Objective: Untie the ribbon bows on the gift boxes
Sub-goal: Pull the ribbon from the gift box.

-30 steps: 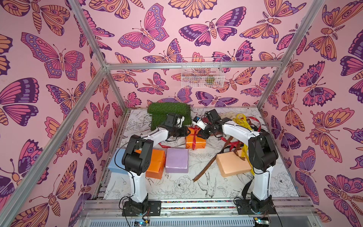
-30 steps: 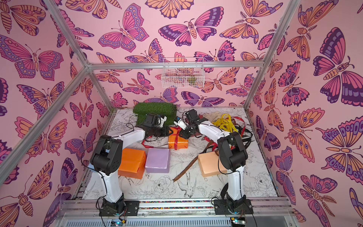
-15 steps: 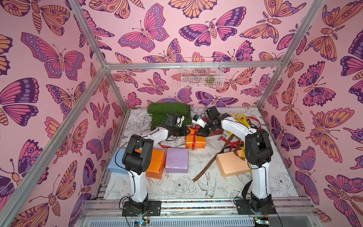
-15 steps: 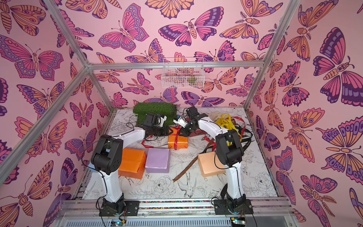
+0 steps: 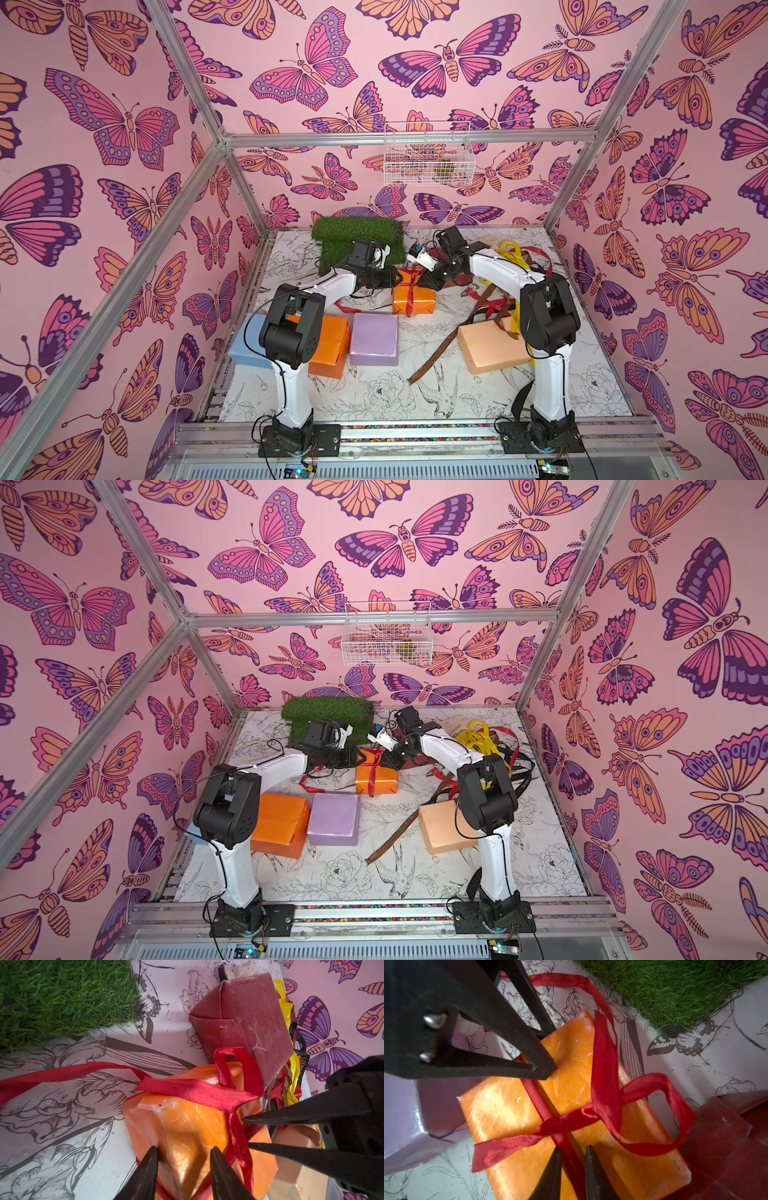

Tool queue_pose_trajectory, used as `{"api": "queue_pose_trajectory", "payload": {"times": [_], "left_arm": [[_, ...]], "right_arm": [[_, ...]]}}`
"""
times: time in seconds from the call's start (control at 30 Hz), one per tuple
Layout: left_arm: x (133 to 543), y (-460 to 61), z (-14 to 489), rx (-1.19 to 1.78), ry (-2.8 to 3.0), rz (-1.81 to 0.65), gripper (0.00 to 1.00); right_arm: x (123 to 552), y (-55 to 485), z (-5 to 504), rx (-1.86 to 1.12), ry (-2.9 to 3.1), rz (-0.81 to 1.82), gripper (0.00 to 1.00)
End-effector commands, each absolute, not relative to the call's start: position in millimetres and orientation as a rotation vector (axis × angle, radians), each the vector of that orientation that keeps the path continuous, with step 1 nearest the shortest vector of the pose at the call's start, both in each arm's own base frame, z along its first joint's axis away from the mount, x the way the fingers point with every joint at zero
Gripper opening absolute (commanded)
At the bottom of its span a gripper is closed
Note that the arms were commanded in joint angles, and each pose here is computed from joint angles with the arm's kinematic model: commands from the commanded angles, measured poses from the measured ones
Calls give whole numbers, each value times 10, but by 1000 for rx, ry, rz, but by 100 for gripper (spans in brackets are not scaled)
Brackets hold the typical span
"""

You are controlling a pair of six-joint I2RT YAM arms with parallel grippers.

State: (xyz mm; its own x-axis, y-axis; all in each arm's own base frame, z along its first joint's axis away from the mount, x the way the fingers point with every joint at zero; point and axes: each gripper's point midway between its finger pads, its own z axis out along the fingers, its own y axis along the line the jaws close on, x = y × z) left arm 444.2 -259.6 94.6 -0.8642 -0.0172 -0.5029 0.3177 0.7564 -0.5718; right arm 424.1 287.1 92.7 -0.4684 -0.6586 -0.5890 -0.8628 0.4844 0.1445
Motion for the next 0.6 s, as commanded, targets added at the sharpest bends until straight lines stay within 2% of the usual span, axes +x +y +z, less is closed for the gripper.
{"api": "queue_pose_trajectory", "payload": {"times": [0.0, 0.27, 0.4, 0.57], "left_arm": [[4480, -2648, 926, 248, 2460, -952, 44], [4485, -2653, 937, 247, 2457, -956, 43], [4467, -2653, 932, 255, 2458, -958, 43], [4449, -2644, 920, 261, 2461, -965, 43]], "right_arm": [[4060, 2702, 589, -1274, 2421, 550, 18], [3963, 2752, 674, -1274, 2423, 613, 11], [3819, 2867, 826, -1262, 2409, 779, 0], [3605, 2992, 1102, -1265, 2383, 999, 0]]}}
